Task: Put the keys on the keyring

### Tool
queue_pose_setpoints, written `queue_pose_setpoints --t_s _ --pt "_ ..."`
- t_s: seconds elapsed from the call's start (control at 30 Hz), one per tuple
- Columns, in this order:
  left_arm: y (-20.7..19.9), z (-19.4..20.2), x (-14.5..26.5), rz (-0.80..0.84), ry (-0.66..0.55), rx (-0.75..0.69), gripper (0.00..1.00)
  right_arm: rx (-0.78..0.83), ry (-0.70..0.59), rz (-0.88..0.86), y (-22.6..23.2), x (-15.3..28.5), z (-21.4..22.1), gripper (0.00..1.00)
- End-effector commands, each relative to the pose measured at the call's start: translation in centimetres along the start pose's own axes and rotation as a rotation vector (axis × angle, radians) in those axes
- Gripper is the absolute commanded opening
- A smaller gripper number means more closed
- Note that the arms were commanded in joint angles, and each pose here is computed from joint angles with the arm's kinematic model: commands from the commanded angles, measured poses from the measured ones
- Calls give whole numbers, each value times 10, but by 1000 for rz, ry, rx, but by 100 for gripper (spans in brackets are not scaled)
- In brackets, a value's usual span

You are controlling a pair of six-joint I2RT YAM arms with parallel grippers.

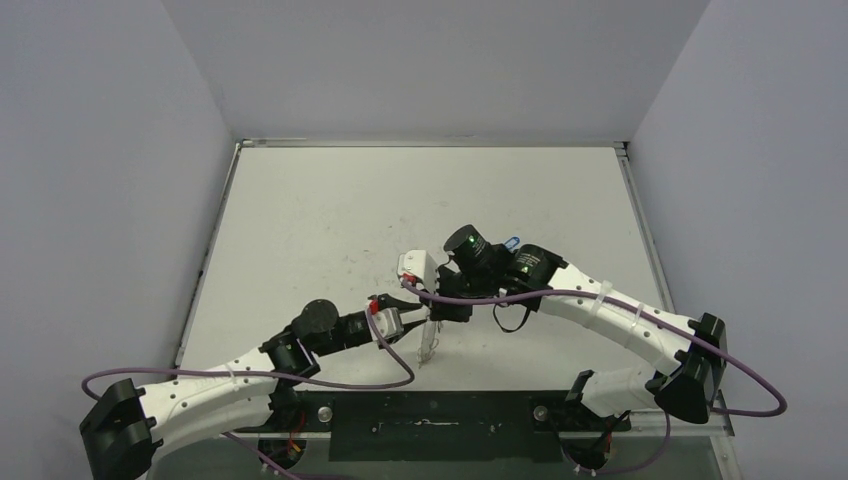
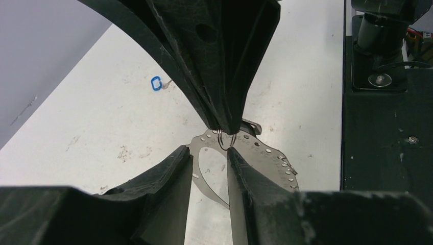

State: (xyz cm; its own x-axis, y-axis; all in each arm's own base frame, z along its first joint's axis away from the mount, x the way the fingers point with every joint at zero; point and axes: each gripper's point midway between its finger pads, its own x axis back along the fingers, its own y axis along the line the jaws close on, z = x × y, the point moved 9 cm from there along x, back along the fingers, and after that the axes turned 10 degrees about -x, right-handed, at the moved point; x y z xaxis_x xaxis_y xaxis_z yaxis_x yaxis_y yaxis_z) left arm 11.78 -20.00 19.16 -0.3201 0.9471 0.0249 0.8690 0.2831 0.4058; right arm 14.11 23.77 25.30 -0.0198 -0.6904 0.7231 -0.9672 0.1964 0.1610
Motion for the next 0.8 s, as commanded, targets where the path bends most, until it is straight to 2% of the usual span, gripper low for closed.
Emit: queue_pose_setpoints --t_s 0.0,0.33,0.47,0.57,0.6,0.77 --pt "12 -20 -13 -7 -43 -29 29 9 -39 22 3 7 -14 0" --pt "8 -21 -26 75 -64 -24 27 17 -44 19 5 5 -15 0" --pt "6 -19 -27 90 -67 -19 18 17 -41 21 4 3 -15 0" --pt "5 -17 -27 92 -65 -16 2 22 -41 25 4 3 -15 0" --pt "5 -16 -26 87 -65 -14 0 25 -41 30 4 3 -15 0" --pt "4 -14 -23 61 -74 -3 0 21 -95 71 1 6 -16 1"
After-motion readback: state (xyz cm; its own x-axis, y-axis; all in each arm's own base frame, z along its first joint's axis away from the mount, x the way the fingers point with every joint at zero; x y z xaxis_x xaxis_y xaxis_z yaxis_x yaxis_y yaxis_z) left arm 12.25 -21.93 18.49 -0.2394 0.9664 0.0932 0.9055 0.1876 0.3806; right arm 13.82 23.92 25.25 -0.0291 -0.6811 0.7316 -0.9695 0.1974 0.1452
